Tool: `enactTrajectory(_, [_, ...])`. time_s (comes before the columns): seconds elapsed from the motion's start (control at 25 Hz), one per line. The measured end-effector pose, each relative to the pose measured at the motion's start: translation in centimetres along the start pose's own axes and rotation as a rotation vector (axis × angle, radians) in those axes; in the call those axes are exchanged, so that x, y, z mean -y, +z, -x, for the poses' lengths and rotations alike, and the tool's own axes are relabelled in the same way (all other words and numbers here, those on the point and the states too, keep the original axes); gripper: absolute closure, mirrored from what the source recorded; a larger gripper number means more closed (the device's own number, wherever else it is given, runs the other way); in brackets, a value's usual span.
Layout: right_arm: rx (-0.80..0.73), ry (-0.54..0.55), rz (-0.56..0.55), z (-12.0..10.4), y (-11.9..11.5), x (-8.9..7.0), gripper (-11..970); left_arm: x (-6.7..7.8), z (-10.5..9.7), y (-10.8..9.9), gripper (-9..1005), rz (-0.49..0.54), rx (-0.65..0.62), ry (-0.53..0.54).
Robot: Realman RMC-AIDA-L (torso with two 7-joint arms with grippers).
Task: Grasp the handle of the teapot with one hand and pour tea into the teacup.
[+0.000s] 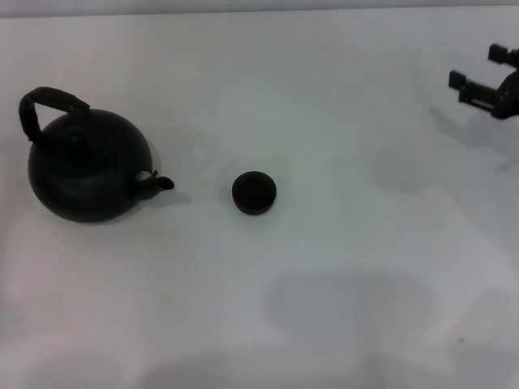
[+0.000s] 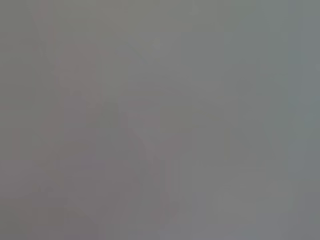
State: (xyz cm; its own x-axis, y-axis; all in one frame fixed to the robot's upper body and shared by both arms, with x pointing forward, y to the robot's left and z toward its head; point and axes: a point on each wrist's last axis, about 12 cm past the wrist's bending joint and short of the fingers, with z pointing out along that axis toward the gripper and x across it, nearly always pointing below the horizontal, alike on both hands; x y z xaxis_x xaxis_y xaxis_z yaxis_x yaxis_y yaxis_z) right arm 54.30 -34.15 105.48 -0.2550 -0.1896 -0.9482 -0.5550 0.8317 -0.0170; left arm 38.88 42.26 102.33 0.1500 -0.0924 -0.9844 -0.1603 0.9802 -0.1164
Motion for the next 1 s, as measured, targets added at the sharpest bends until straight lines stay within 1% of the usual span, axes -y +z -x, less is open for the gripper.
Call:
enactTrajectory(0.08, [0.031,-0.007,-0.022,0.3,-0.2,0.3,114,-0.1,0.0,0.5,461,0.023,0.003,-0.006])
enactTrajectory(0.16, [0.080,-0.005,-0.062,0.8,-0.6,0.9,114,-0.2,-0.1,1.1,462,0.051,0.003,-0.012])
enactTrajectory(0.32, [0.165,0.006,-0.148,1.3,-1.6,2.1,114,0.2,-0.6,2.2,463,0.084,-0.010,0.001])
enactTrajectory(0.48, [0.213,-0.016,-0.216,1.8,-1.8,2.9,114,0.6,-0.9,3.5,463,0.114,-0.013,0.019])
enactTrajectory(0.56, [0.241,-0.004,-0.251,2.2,-1.9,3.4,114,0.7,-1.0,3.9,463,0.130,-0.015,0.018])
enactTrajectory(0.84, [0.292,0.030,-0.330,3.0,-2.4,4.9,114,0.6,-1.0,5.2,463,0.205,-0.006,-0.008])
enactTrajectory(1.0, [0.303,0.040,-0.375,3.3,-2.9,5.8,114,0.7,-1.0,5.7,463,0.221,-0.001,-0.020])
